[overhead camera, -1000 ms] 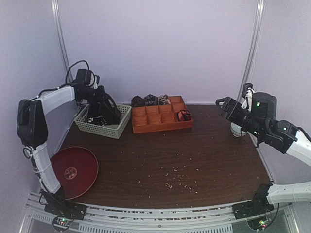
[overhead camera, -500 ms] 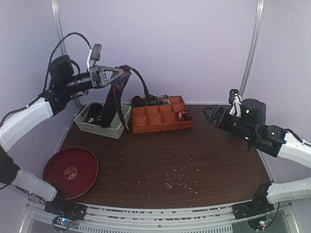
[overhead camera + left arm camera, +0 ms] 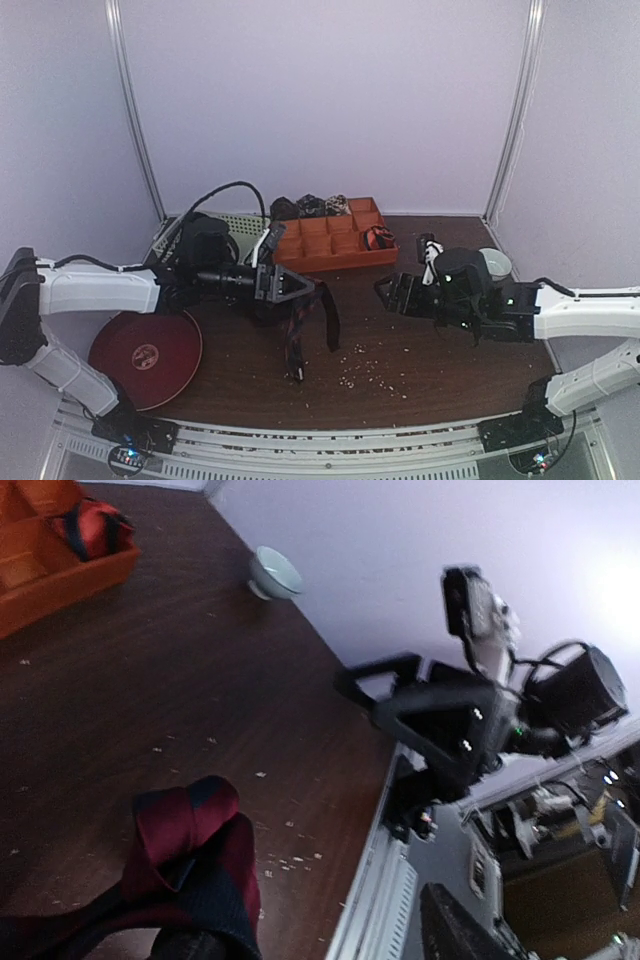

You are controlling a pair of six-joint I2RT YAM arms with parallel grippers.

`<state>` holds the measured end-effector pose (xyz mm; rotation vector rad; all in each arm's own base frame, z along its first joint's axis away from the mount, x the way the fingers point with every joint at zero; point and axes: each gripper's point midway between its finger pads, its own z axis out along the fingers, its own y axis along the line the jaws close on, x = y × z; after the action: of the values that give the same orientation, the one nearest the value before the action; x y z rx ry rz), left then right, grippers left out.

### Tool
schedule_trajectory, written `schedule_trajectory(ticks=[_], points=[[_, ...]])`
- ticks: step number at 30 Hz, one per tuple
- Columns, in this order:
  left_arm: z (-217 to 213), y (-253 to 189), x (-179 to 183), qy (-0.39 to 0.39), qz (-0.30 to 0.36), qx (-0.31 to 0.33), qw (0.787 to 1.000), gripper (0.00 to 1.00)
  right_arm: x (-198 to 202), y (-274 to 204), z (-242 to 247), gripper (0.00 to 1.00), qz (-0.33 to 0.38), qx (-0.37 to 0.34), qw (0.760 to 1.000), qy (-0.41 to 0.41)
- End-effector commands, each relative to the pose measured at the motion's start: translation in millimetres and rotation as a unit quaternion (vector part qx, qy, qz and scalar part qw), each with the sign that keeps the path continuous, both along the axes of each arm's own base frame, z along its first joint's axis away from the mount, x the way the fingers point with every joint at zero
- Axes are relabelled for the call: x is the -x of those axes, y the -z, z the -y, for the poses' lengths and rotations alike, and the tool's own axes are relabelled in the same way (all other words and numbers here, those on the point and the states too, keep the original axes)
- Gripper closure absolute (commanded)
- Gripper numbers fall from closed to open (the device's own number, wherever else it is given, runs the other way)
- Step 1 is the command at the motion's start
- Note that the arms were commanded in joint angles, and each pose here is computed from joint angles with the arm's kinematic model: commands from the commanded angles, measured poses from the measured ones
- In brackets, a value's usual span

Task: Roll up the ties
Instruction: Place the tie at the center of the board, then move the tie to the center of the board.

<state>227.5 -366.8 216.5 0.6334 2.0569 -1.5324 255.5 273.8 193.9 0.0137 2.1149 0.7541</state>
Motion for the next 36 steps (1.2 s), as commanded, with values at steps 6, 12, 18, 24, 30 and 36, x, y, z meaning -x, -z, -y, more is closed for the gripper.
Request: schedule_trajectory(ticks=[6,12,18,24,30,36], points=[[-102,2,-76,-0.25,0.104,-0.196,0.942,0.25,12,39,-67,0.31,-0.019,0.07,0.997,-0.036],[-143,9,-77,-0.287,0.072,-0.206,0.933,0.34,6,63,-139,0.33,-0.016,0.079,0.993,-0.085],[-204,37,-89,-0.354,0.006,-0.218,0.909,0.41,-31,79,-173,0.28,0.021,0.125,0.991,-0.054],[-236,38,-93,-0.394,0.002,-0.225,0.891,0.41,-65,108,-194,0.22,0.025,0.194,0.979,-0.051],[-260,31,-96,-0.436,0.012,-0.234,0.869,0.42,-70,151,-210,0.24,-0.013,0.232,0.968,-0.09],[-262,23,-97,-0.442,0.017,-0.231,0.867,0.43,-79,161,-174,0.73,-0.039,0.288,0.955,-0.066]])
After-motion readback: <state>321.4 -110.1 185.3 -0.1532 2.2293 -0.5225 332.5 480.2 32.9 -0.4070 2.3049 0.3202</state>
